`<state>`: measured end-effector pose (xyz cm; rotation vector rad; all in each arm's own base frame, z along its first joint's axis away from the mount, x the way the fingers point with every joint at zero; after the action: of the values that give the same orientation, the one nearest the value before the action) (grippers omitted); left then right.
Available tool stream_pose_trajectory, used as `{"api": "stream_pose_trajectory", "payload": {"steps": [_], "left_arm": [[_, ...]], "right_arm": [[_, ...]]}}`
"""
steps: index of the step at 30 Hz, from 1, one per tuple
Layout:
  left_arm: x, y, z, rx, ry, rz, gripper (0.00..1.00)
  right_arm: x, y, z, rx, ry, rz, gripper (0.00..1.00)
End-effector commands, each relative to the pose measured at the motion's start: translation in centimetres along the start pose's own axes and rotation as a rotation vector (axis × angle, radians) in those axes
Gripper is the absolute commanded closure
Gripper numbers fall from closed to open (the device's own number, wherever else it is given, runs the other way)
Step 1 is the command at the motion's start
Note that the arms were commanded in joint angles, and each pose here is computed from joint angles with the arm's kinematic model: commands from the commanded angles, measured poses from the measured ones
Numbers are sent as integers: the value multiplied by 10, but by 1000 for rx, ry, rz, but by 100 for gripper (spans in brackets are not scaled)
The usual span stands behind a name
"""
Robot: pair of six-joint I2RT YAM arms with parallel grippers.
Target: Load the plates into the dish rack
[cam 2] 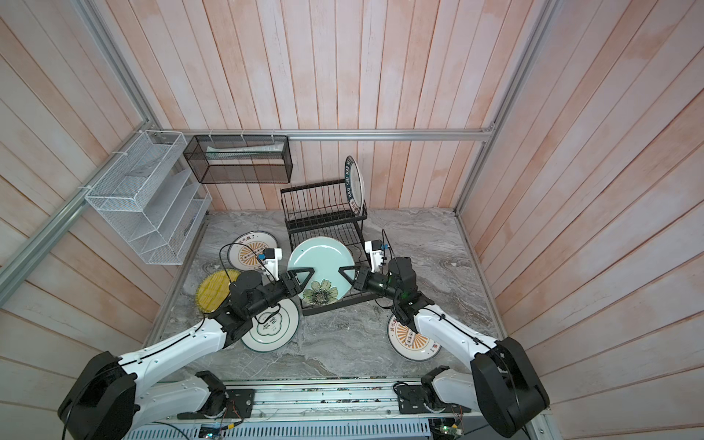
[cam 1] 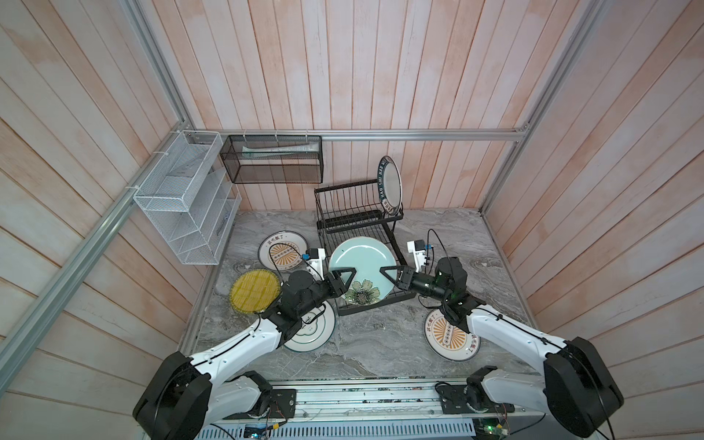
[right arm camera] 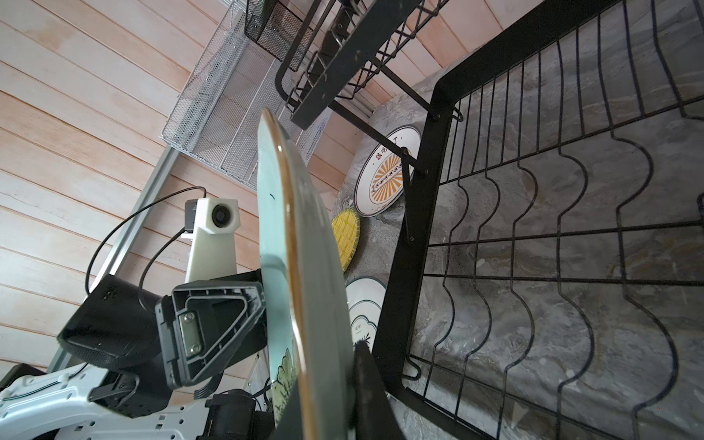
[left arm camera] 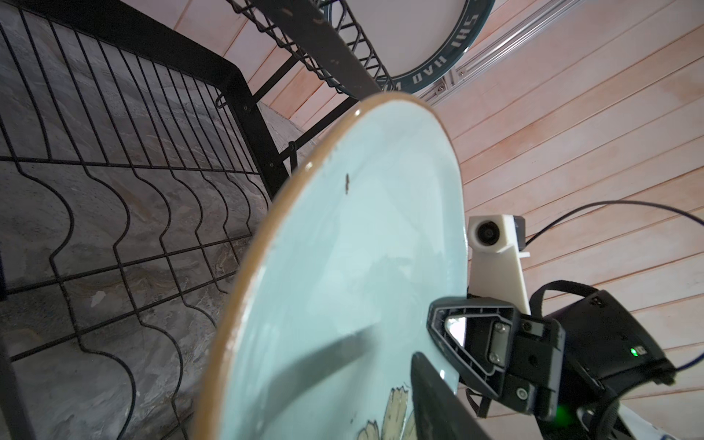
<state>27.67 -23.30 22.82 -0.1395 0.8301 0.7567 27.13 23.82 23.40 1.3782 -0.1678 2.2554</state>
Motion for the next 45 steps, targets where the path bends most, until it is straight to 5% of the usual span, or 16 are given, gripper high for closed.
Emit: {"api": "stream_pose_trajectory", "payload": {"steps": [1,21,45], "left_arm": [[-18,5,12,-35,-55,-48,43],[-15,18,11,-38,-100,-8,42],[-24,48,18,-74,-135,11,42]], "right_arm": [[25,11,32,-142,93,11,100],[71,49,96,-356,239,-19,100],[153,43,197,-621,471,-48,100]]}}
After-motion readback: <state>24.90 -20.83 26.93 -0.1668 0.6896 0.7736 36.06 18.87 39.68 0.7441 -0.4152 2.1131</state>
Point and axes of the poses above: each gripper's point midway between its finger pads, its own y axis back along the fingers, its own x axis along the line the jaws close on, z = x × y, the point moved 3 cm from there along y, back along the fingers, and after that the axes turned 6 degrees about -y, right-handed, at the moved point
